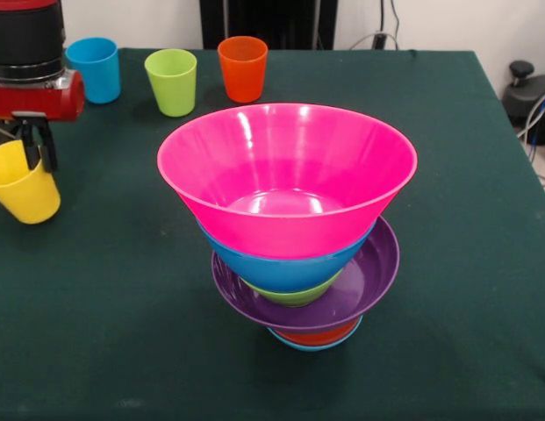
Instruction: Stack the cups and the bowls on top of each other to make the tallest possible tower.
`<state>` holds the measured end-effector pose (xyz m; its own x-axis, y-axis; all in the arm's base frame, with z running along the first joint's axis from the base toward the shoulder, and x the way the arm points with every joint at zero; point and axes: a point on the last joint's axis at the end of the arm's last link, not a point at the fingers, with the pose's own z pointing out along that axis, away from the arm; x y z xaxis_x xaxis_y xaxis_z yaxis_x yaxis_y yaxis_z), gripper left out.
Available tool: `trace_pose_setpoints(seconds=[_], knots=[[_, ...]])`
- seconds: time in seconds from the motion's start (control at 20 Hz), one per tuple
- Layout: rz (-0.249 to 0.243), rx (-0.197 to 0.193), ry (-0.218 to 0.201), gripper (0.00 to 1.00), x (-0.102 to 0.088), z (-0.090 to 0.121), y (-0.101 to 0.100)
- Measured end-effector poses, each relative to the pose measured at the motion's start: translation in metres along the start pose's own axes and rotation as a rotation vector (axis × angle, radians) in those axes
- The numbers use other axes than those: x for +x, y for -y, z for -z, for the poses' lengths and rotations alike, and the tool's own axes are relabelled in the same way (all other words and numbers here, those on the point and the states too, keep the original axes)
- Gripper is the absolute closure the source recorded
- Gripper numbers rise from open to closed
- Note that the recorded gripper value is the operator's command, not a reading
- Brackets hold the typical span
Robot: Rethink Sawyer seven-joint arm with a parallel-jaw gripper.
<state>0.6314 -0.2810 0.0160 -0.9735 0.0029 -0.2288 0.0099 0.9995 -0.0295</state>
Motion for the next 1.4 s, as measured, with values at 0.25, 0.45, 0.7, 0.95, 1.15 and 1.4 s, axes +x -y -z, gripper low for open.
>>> trace_pose_setpoints(seconds=[0.25,0.45,0.7,0.95,1.15,1.4], knots=[[-0.001,-0.004,-0.006,1.0,0.001,0.009,-0.004],[-0.005,-0.013,-0.038,1.0,0.001,0.038,-0.013],[-0.005,-0.012,-0.073,1.0,-0.003,0.079,-0.027],[-0.001,0.0,-0.098,1.0,-0.011,0.116,-0.038],[-0.002,0.01,-0.107,1.0,-0.019,0.142,-0.046],[-0.011,0.025,-0.11,1.0,-0.033,0.179,-0.055]])
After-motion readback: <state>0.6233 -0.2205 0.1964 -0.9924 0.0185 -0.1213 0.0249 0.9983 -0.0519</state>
